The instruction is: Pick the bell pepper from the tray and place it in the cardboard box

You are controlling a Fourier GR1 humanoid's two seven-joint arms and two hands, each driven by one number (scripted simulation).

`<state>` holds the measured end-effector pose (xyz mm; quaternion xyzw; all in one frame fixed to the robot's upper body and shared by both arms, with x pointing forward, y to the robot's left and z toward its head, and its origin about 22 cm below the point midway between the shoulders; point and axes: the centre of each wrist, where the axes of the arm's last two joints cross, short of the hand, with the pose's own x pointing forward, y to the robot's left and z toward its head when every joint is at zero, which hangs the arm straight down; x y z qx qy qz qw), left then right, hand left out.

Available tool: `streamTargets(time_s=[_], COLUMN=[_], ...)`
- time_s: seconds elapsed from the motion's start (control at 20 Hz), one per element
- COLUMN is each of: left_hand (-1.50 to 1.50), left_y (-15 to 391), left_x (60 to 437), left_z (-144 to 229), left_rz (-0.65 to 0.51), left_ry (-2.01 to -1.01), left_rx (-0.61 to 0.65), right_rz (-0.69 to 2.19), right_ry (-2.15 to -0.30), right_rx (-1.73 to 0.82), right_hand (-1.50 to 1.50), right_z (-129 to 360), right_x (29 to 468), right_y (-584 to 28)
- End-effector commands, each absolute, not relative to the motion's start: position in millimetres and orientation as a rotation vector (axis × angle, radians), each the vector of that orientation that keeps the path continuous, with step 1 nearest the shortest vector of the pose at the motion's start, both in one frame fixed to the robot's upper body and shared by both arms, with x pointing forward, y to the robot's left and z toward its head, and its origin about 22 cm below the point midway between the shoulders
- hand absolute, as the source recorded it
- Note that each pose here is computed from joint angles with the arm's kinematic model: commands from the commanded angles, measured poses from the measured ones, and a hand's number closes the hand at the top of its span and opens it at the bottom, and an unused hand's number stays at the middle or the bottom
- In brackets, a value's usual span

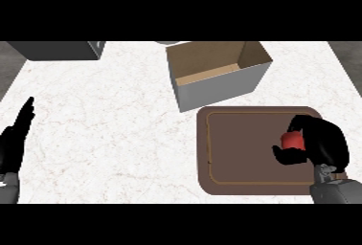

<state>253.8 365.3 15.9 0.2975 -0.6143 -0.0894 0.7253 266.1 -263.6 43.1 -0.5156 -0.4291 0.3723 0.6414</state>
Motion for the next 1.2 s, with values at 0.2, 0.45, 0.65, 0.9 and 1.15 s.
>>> streamTargets(time_s=[0.2, 0.45, 0.65, 0.9, 1.15], left_hand=[0.0, 0.0, 0.0, 0.0, 0.0], left_y=[378, 359, 353, 363, 357], left_x=[258, 251, 256, 264, 264], left_z=[14, 9, 14, 19, 15], left_rz=[-0.2, -0.219, -0.204, -0.208, -0.223], left_ry=[-1.357, -1.359, -1.371, -1.377, -1.365], left_rx=[0.665, 0.642, 0.676, 0.671, 0.644], right_rz=[0.712, 0.75, 0.765, 0.643, 0.556], right_ry=[-1.256, -1.398, -1.469, -1.545, -1.551], right_rx=[-1.395, -1.381, -1.266, -1.15, -1.097], right_hand=[1.5, 1.5, 1.5, 1.5, 1.5], right_z=[119, 144, 165, 181, 200], right_x=[245, 250, 265, 320, 353], right_y=[-271, -240, -210, -192, -161])
